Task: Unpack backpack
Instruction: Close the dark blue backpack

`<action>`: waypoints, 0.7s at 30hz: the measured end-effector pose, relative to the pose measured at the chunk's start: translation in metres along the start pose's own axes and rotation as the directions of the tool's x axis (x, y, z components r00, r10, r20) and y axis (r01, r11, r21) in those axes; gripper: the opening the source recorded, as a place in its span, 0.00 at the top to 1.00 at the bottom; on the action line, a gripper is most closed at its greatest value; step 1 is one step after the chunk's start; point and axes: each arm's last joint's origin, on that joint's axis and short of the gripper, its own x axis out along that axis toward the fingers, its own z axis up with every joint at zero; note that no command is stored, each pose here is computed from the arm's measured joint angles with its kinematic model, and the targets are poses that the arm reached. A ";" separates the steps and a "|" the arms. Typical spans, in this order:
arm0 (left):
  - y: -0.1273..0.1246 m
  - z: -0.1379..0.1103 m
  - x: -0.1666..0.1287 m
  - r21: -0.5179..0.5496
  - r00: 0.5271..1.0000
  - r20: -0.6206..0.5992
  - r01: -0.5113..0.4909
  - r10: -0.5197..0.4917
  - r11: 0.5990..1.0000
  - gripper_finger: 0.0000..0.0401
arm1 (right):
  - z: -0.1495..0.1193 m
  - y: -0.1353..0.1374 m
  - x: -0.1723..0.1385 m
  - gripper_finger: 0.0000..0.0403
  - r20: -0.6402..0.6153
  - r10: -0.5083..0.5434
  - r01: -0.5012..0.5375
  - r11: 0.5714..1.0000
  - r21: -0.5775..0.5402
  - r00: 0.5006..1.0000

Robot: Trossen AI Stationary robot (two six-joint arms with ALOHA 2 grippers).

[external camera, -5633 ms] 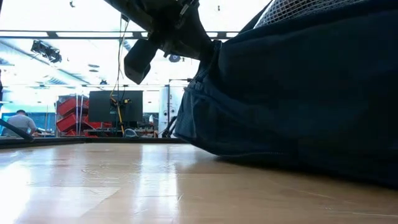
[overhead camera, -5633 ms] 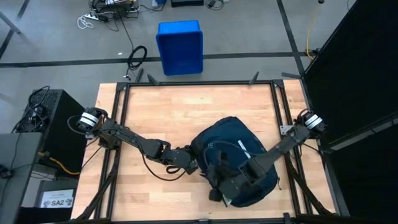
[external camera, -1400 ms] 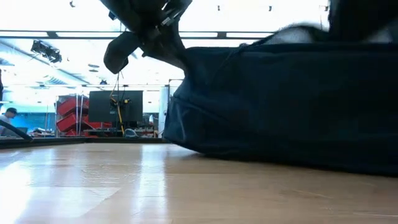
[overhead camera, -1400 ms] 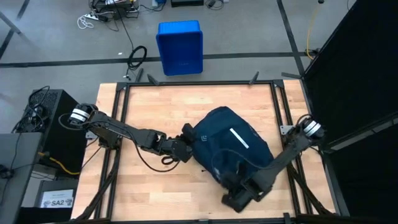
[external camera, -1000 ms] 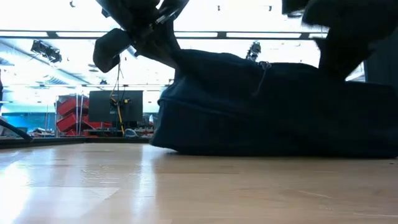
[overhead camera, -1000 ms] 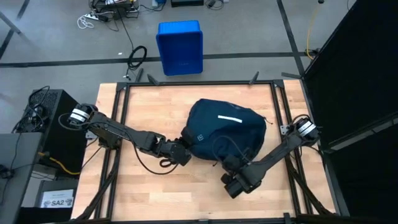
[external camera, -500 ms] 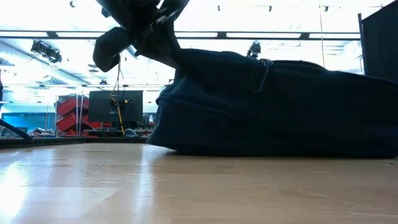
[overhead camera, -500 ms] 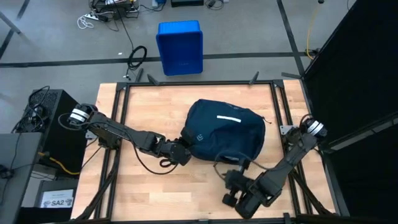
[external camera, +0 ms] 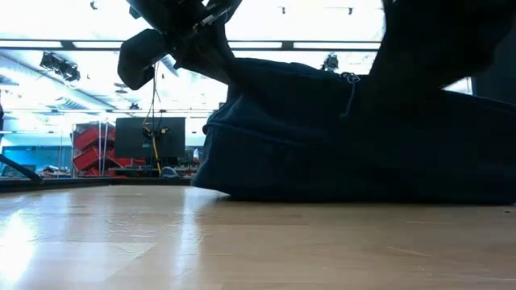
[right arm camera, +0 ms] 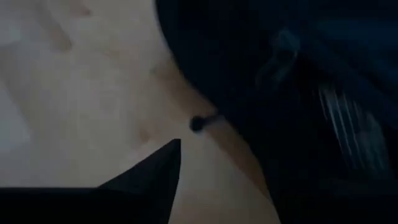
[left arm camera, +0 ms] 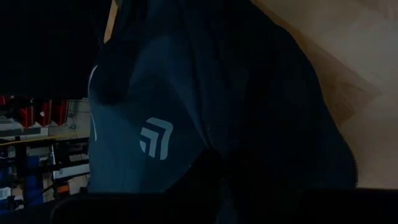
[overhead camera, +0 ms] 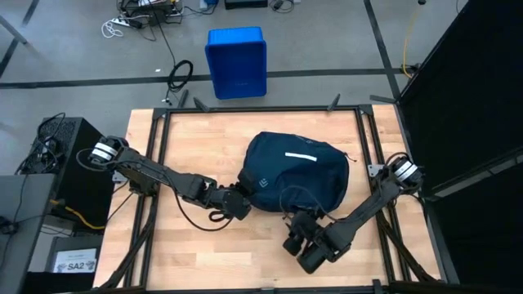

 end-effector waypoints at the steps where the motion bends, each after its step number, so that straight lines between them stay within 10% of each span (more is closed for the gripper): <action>1: 0.000 0.000 0.000 -0.002 1.000 0.002 -0.002 0.002 1.000 1.00 | 0.002 -0.001 0.005 0.50 0.004 -0.001 0.000 1.000 0.017 1.000; 12: 0.000 0.001 0.000 -0.003 1.000 0.005 -0.004 0.004 1.000 1.00 | 0.016 0.006 0.030 0.53 0.016 0.104 -0.104 0.994 0.014 0.994; 21: -0.002 0.003 -0.002 0.000 1.000 0.018 0.005 -0.005 1.000 1.00 | 0.018 0.002 0.030 0.77 0.105 0.038 -0.035 0.999 -0.029 0.994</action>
